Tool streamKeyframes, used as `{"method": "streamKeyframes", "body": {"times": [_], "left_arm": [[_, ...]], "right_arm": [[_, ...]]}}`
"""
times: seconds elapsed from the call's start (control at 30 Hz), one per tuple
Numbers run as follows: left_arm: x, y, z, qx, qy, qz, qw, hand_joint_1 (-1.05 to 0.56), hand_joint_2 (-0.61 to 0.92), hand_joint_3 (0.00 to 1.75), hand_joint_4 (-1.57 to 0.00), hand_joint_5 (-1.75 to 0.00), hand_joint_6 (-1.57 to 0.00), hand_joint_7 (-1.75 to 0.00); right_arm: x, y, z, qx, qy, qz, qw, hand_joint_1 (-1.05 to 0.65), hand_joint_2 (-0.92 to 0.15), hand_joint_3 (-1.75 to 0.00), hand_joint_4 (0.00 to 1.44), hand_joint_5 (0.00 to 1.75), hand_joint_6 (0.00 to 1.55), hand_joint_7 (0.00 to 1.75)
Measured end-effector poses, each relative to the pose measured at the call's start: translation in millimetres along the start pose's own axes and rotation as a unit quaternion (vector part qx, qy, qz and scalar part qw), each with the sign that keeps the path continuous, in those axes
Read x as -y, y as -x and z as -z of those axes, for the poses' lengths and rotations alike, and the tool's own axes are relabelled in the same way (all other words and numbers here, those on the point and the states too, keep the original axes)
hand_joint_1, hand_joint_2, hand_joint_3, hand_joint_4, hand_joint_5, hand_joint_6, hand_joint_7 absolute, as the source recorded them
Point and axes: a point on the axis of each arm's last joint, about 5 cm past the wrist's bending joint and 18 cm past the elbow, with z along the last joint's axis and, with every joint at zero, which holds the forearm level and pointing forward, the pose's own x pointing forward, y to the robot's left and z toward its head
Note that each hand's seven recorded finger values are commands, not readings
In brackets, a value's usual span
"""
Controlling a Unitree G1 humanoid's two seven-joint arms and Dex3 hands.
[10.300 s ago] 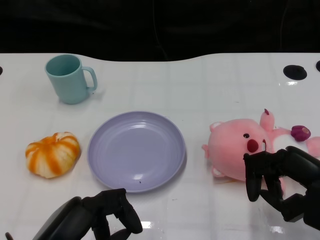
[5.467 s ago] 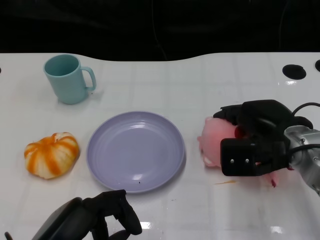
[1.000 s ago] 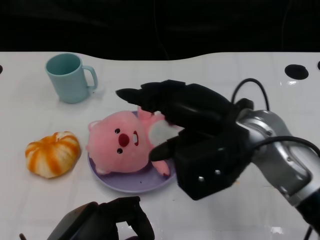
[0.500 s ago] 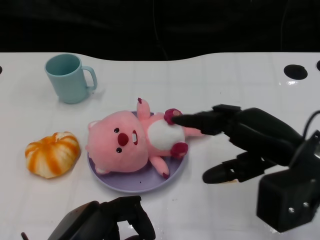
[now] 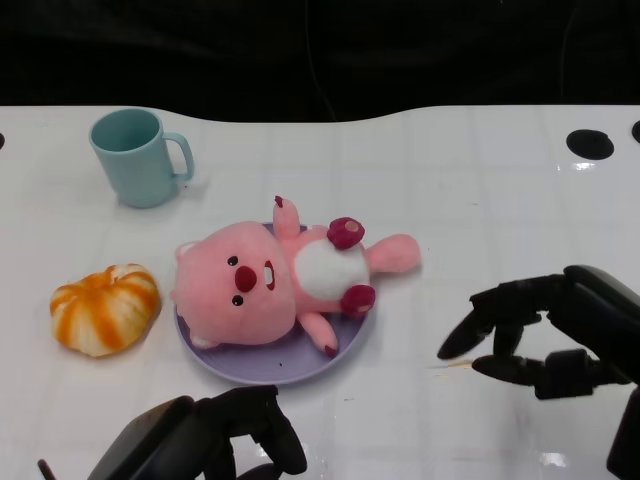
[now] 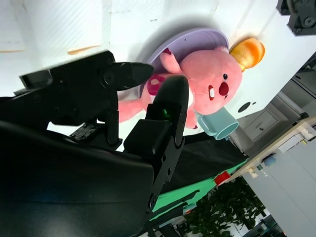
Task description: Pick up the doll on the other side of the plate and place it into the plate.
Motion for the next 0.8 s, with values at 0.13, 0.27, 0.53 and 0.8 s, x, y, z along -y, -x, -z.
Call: {"method": "streamKeyframes", "body": {"times": [0.13,0.27,0.53,0.8], "left_arm": [[-0.8,-0.3,1.8,-0.002,0.004,0.0,1.0,-0.26,0.84,0.57,-0.66,-1.74,-0.67,-1.17],[-3.2,0.6,5.1,-0.006,0.006,-0.004,1.0,-0.25,0.84,0.57,-0.64,-1.73,-0.67,-1.15],[-4.2,2.4,7.8,0.001,0.0,-0.001,1.0,-0.26,0.86,0.56,-0.64,-1.73,-0.68,-1.16],[-5.7,4.7,12.3,-0.002,-0.001,-0.005,1.0,-0.27,0.86,0.56,-0.65,-1.73,-0.66,-1.2]], "right_arm": [[0.8,6.2,-1.6,-0.012,-0.009,0.0,1.0,0.04,-0.44,-1.16,0.87,1.63,0.91,1.0],[-3.8,13.6,0.7,-0.026,-0.024,-0.003,0.999,0.06,-0.35,-1.32,0.9,1.72,0.87,1.22],[-11.7,16.2,13.5,-0.04,-0.045,0.003,0.998,0.01,-0.38,-1.3,0.84,1.75,0.73,1.51],[-19.4,13.3,18.7,-0.054,-0.045,-0.015,0.997,-0.05,-0.35,-1.33,0.88,1.75,0.73,1.57]]}}
